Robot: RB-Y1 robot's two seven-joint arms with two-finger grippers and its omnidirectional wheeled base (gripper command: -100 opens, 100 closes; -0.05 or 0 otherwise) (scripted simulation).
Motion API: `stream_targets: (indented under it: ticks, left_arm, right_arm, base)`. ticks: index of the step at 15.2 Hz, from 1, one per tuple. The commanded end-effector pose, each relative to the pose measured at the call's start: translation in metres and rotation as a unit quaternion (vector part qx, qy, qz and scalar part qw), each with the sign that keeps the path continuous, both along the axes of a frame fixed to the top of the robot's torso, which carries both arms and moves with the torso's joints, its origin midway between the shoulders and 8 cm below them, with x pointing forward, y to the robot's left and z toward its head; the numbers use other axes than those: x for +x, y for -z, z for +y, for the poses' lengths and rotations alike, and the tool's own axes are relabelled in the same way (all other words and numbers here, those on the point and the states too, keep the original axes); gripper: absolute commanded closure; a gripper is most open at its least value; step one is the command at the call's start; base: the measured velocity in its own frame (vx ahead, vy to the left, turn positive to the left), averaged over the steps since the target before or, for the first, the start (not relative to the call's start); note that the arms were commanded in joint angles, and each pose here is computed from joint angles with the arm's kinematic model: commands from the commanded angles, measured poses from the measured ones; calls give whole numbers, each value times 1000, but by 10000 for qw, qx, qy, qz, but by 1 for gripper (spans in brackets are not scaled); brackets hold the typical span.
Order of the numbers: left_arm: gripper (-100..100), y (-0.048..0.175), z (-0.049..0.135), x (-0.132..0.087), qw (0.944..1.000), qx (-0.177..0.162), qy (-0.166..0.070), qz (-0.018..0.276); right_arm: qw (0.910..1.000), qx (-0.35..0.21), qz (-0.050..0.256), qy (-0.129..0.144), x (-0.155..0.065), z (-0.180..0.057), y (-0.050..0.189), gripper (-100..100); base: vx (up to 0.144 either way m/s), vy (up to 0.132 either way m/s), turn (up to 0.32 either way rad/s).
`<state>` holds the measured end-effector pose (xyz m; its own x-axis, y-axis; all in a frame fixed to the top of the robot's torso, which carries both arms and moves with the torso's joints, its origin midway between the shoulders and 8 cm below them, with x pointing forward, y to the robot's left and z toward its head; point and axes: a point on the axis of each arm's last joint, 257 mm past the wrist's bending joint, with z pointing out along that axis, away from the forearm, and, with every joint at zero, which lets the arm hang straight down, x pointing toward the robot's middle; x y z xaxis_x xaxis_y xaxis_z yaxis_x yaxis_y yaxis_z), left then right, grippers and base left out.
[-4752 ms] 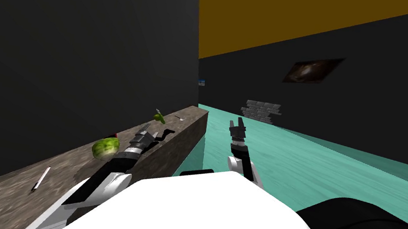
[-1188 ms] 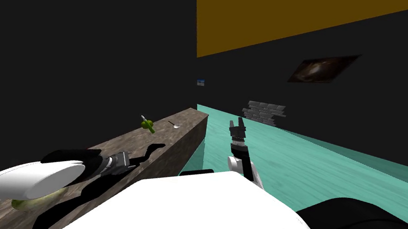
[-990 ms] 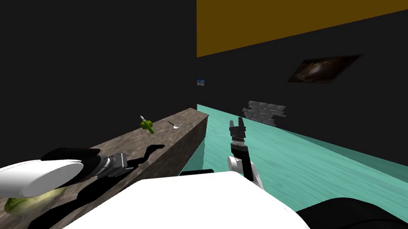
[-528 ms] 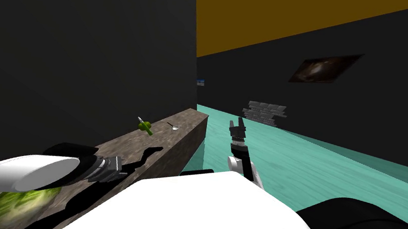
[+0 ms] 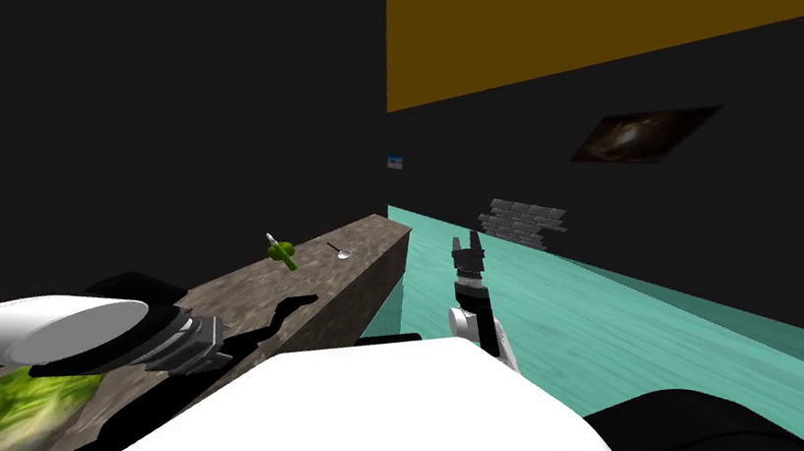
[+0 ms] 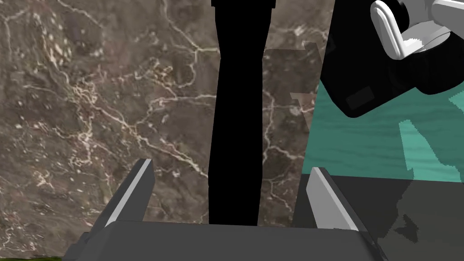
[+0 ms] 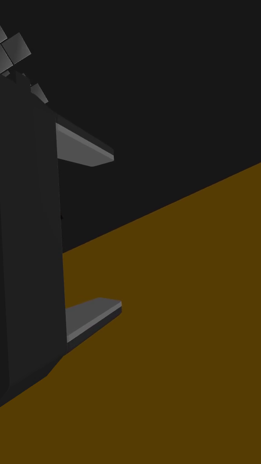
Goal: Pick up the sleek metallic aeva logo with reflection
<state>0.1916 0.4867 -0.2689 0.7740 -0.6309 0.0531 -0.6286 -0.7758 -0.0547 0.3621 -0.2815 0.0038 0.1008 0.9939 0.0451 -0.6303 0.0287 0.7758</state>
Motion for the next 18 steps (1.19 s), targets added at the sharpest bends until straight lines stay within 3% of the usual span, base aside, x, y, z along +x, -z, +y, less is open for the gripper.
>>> stream_targets:
  ticks: [1,4,9,10,11,15,17,18]
  left_arm:
    - [-100,-2,-1,-7,9998,-22,-78,164]
    - [-100,-7,-1,-16,9990,-57,-189,401]
    - [-100,18,13,-21,9992,-52,-248,314]
    - [-100,12,9,-20,9992,-53,-241,323]
    - [100,13,10,-20,9992,-52,-236,318]
    - [100,13,10,-21,9992,-57,-236,322]
    - [100,-4,1,-13,9993,-49,-171,334]
    - [100,3,5,-16,9993,-56,-185,320]
  right_arm:
    - [10000,0,0,0,0,0,0,0]
    - [10000,0,0,0,0,0,0,0]
    - [10000,0,-1,-1,0,0,0,0]
    - [10000,1,-1,-1,0,0,0,0]
    - [10000,0,-1,0,0,0,0,0]
    - [10000,0,0,0,0,0,0,0]
    - [10000,0,0,0,0,0,0,0]
    - [10000,0,0,0,0,0,0,0]
  base:
    - [42,-2,-3]
    - [40,-2,-1]
    - [1,-21,-48]
    - [-7,-20,-17]
    - [-2,-7,1]
    - [0,0,0]
    - [4,28,89]
    - [5,28,32]
